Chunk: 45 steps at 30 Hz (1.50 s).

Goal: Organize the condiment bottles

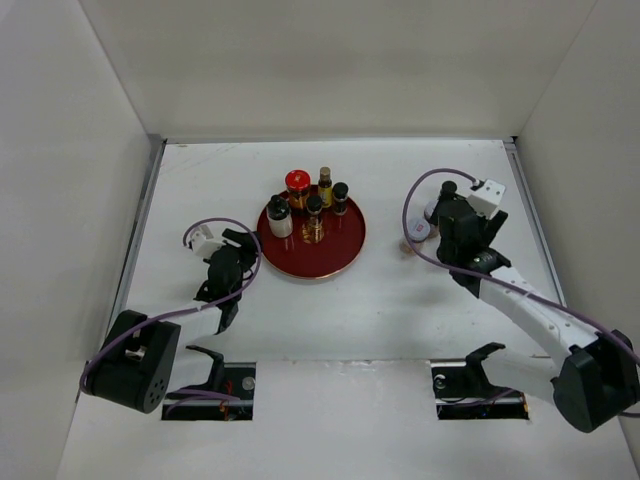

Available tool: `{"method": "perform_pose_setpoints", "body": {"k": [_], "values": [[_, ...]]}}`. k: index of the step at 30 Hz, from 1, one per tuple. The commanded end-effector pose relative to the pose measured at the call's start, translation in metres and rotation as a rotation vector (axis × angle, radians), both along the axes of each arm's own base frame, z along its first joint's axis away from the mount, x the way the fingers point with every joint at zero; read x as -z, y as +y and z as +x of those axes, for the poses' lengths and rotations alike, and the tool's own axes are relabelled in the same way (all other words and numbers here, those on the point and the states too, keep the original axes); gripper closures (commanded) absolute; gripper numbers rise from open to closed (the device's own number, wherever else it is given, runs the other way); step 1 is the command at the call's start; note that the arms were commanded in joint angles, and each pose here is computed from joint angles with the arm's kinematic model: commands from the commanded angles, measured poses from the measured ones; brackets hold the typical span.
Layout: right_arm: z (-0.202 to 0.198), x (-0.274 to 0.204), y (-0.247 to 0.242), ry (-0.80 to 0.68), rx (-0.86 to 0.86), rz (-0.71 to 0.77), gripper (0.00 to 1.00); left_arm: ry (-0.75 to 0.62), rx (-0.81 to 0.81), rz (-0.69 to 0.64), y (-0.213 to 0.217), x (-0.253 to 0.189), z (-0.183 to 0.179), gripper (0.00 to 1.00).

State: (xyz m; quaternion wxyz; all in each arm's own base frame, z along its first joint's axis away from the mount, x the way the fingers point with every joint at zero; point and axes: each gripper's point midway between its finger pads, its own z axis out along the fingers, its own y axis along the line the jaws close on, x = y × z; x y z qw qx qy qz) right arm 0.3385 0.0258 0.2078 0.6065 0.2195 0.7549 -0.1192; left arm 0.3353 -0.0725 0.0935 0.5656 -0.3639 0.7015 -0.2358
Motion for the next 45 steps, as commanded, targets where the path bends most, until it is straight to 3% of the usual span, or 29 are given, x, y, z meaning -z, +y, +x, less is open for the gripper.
{"method": "perform_pose_setpoints", "body": {"k": [1, 16, 21, 27, 31, 38, 45], "values": [[-0.003, 0.013, -0.023, 0.041, 0.095, -0.035, 0.02, -0.074, 0.009, -0.029, -0.007, -0.024, 0.013, 0.42], [0.021, 0.077, -0.026, 0.188, 0.053, 0.087, 0.02, -0.089, 0.015, -0.028, -0.007, -0.029, 0.012, 0.42], [0.026, 0.089, -0.022, 0.213, 0.033, 0.11, 0.12, -0.088, 0.011, -0.033, -0.006, -0.029, 0.011, 0.42], [0.02, 0.083, -0.022, 0.187, 0.039, 0.128, 0.39, -0.084, 0.011, -0.03, -0.006, -0.027, 0.012, 0.42], [0.005, 0.054, -0.035, 0.093, 0.087, 0.117, 0.47, -0.082, 0.016, -0.027, -0.008, -0.027, 0.012, 0.42], [-0.014, -0.032, -0.017, -0.101, 0.033, 0.124, 0.5, -0.079, 0.022, -0.029, -0.009, -0.026, 0.013, 0.42], [-0.007, -0.107, 0.051, -0.214, -0.171, 0.121, 0.51, -0.082, 0.022, -0.03, -0.009, -0.027, 0.013, 0.42]]}}
